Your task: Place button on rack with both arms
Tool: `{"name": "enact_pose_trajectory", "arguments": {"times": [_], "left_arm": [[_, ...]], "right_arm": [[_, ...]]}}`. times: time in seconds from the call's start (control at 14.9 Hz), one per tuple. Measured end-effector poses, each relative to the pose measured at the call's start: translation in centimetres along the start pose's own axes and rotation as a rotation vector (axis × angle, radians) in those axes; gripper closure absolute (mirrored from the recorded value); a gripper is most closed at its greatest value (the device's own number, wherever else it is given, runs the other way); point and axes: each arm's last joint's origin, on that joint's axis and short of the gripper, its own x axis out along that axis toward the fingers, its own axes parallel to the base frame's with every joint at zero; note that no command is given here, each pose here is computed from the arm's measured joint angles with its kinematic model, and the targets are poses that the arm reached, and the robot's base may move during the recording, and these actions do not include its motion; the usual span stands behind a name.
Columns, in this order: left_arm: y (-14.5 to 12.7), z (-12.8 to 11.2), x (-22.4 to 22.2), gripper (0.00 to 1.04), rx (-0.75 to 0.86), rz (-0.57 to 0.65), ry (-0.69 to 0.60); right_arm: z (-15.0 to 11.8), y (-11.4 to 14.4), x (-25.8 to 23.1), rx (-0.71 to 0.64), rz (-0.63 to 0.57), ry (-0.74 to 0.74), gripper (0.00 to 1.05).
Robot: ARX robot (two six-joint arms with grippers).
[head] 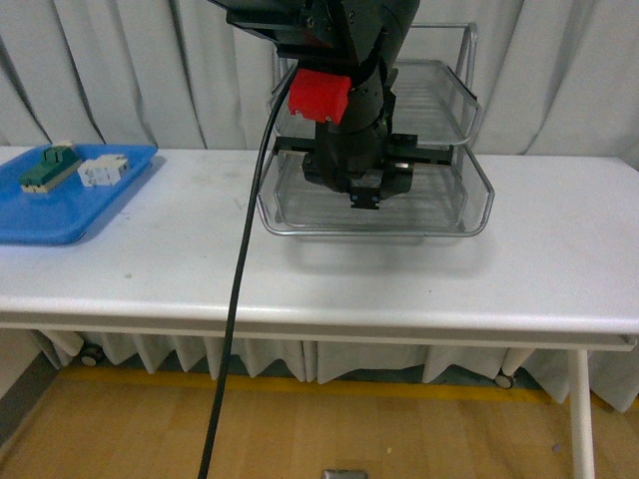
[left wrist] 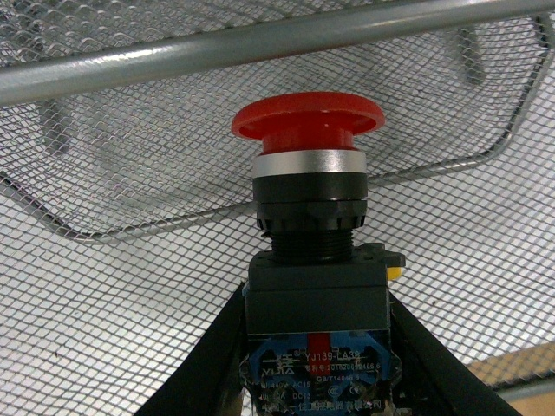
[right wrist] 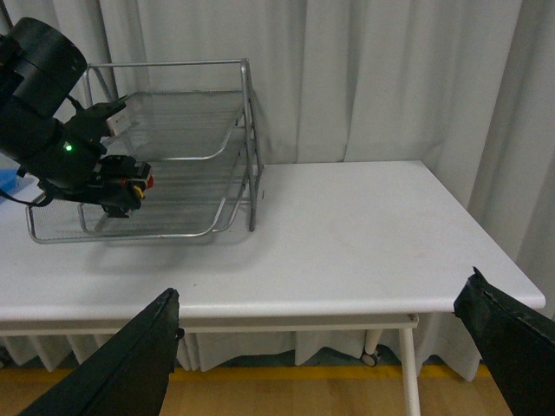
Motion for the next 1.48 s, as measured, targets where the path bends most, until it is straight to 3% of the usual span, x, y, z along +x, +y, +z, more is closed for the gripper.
{"name": "enact_pose_trajectory", "arguments": {"times": [0.13, 0.47, 0.81, 1.08, 1.21, 1.41, 1.48], "left_arm": [[0.2, 0.3, 1.5, 0.65, -0.021, 0.001, 0.013], [0.1, 1.3, 1.8, 0.07, -0.075, -0.051, -0.040], [0.7, 1.6, -2.9, 0.07, -0.054, -0.071, -0.101], [2.7, 0.8, -11.2, 0.07, -0.034, -0.113, -0.318], [4.1, -0.8, -16.8, 0.07, -0.009, -0.128, -0.479], [6.7, -5.3, -22.8, 0.07, 0.002, -0.086, -0.542], [7.4, -6.3, -24.0, 0.13, -0.016, 0.017, -0.691]], "right_arm": [[0.0, 0.0, 0.0, 0.000, 0.000, 0.000, 0.06], [0.0, 0.0, 0.0, 0.000, 0.000, 0.000, 0.06], [0.0, 0.0, 0.0, 0.000, 0.000, 0.000, 0.06], [0.0, 0.0, 0.0, 0.000, 0.000, -0.001, 0.06], [0.0, 0.0, 0.0, 0.000, 0.000, 0.000, 0.06], [0.0, 0.0, 0.0, 0.000, 0.000, 0.000, 0.06], [0.0, 0.0, 0.0, 0.000, 0.000, -0.001, 0.06]]}}
